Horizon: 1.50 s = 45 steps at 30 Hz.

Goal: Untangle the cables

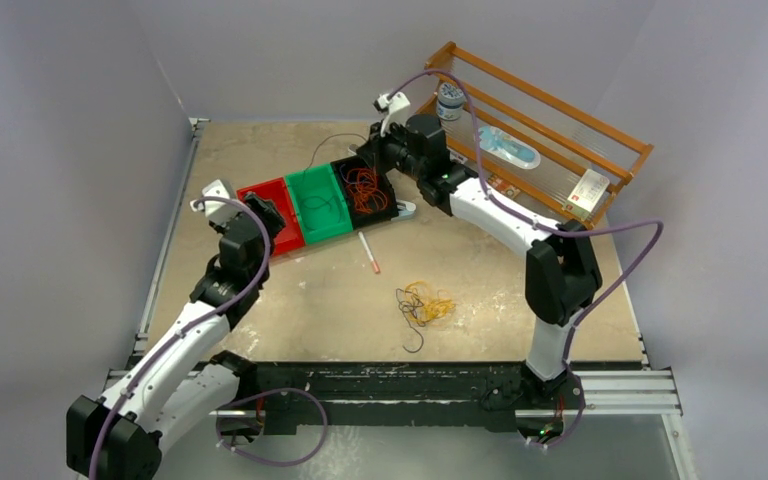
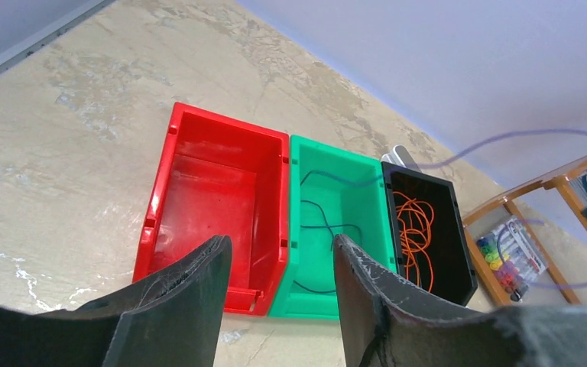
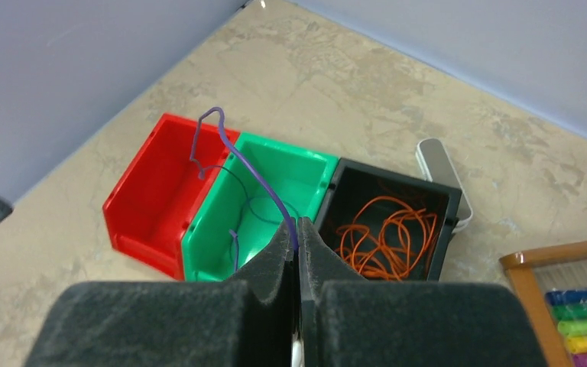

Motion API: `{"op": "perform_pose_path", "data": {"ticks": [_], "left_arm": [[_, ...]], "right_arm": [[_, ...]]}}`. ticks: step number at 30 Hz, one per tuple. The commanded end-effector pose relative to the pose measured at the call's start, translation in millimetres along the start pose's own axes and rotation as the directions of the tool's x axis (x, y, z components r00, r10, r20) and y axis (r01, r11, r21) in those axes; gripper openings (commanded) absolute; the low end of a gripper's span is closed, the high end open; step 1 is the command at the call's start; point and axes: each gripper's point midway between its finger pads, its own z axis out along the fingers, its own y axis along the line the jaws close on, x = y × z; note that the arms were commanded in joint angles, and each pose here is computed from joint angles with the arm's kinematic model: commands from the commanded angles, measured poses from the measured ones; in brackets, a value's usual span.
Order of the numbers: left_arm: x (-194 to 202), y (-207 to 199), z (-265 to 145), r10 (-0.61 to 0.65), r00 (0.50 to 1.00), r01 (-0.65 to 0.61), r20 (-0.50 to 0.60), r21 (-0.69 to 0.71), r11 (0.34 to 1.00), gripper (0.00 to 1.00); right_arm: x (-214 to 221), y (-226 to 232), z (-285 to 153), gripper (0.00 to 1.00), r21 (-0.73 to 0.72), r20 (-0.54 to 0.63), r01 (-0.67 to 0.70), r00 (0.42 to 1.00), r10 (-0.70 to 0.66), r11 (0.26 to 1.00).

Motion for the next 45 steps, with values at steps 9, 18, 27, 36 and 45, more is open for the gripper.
{"op": "perform_pose_path", "data": {"ticks": [9, 18, 27, 36, 45], "left_arm": [[2, -35, 26, 0.035, 0.997, -0.034, -0.071, 0.019, 0.999, 0.51], [36, -64, 39, 0.088, 0.977, -0.061, -0.196, 0.137, 0.989, 0.51], [80, -67, 56, 0.130, 0.953, -0.085, -0.273, 0.170, 0.982, 0.52], [116, -69, 70, 0.121, 0.935, -0.064, -0.333, 0.178, 0.982, 0.49], [78, -41, 48, 0.087, 0.967, -0.068, -0.238, 0.087, 0.994, 0.49]], "right_arm": [[51, 3, -44, 0.00, -0.024, -0.125, 0.030, 0.992, -0.032, 0.999], [62, -31, -44, 0.00, 0.188, -0.179, 0.006, 0.984, 0.028, 0.982], [47, -33, -20, 0.00, 0.185, -0.177, 0.014, 0.984, 0.020, 0.983], [28, -20, 5, 0.00, 0.096, -0.140, 0.022, 0.990, -0.008, 0.995], [27, 7, 42, 0.00, -0.072, -0.120, -0.025, 0.993, 0.016, 0.997]]}}
